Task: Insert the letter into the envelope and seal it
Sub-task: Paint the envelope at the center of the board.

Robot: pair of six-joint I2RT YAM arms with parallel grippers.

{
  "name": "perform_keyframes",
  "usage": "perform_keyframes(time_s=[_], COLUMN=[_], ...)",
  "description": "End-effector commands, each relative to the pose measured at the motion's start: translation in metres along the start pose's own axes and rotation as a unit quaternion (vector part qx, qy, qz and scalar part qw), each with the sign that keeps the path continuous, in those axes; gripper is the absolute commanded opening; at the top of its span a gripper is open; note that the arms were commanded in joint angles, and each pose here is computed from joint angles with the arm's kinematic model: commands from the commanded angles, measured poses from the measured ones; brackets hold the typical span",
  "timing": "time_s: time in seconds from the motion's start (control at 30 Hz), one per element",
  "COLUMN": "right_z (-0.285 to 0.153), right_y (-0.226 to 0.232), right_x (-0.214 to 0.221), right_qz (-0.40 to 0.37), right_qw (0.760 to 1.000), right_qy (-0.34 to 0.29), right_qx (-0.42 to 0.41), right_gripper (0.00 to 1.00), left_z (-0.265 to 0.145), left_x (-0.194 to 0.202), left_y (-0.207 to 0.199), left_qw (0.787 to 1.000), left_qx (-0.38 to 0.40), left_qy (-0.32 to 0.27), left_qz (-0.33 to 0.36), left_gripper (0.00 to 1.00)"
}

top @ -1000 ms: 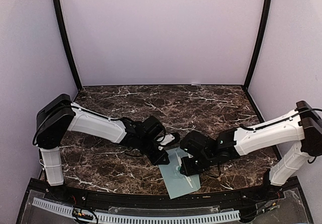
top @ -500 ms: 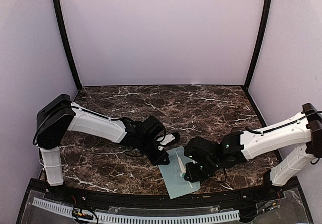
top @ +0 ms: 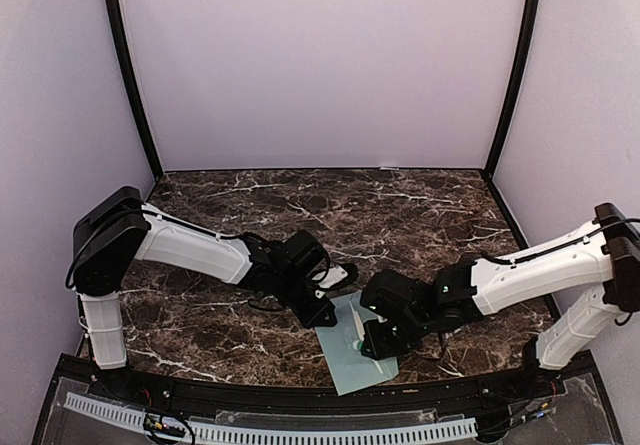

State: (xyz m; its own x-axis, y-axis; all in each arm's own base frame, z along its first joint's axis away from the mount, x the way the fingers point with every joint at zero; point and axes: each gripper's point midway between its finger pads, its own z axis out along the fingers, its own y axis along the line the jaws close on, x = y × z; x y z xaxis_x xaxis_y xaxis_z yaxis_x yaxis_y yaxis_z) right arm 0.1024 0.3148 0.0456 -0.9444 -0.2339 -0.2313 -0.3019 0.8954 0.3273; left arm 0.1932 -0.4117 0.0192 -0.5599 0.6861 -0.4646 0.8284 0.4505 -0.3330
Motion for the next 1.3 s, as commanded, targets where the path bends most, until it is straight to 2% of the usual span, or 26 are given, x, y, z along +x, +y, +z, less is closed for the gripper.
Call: perform_keyframes(time_s=[0.0, 0.43, 0.67, 0.93, 1.27], right_z=[0.012, 0.029, 0.031, 0.019, 0.006], right_y=[-0.019, -0.033, -0.028, -0.016, -0.011], right_x=[-0.008, -0.041, -0.044, -0.026, 0.015], right_qz=[0.004, 0.001, -0.003, 0.000, 0.003], right_qw=[0.999, 0.998, 0.998, 1.000, 0.999], right_qy=[-0.005, -0.028, -0.026, -0.012, 0.019], right_qx=[0.038, 0.059, 0.053, 0.026, 0.038], right_gripper=[0.04, 0.03, 0.03, 0.03, 0.03], left_z=[0.020, 0.020, 0.020, 0.020, 0.021], left_x=[0.058, 0.057, 0.057, 0.057, 0.059], left_y=[0.018, 0.017, 0.018, 0.019, 0.021], left_qw=[0.995, 0.995, 0.995, 0.995, 0.994], left_qx=[-0.029, -0.027, -0.029, -0.033, -0.037], left_qy=[0.094, 0.095, 0.095, 0.095, 0.099], left_qz=[-0.026, -0.026, -0.025, -0.026, -0.028], left_gripper=[0.03, 0.03, 0.02, 0.02, 0.02])
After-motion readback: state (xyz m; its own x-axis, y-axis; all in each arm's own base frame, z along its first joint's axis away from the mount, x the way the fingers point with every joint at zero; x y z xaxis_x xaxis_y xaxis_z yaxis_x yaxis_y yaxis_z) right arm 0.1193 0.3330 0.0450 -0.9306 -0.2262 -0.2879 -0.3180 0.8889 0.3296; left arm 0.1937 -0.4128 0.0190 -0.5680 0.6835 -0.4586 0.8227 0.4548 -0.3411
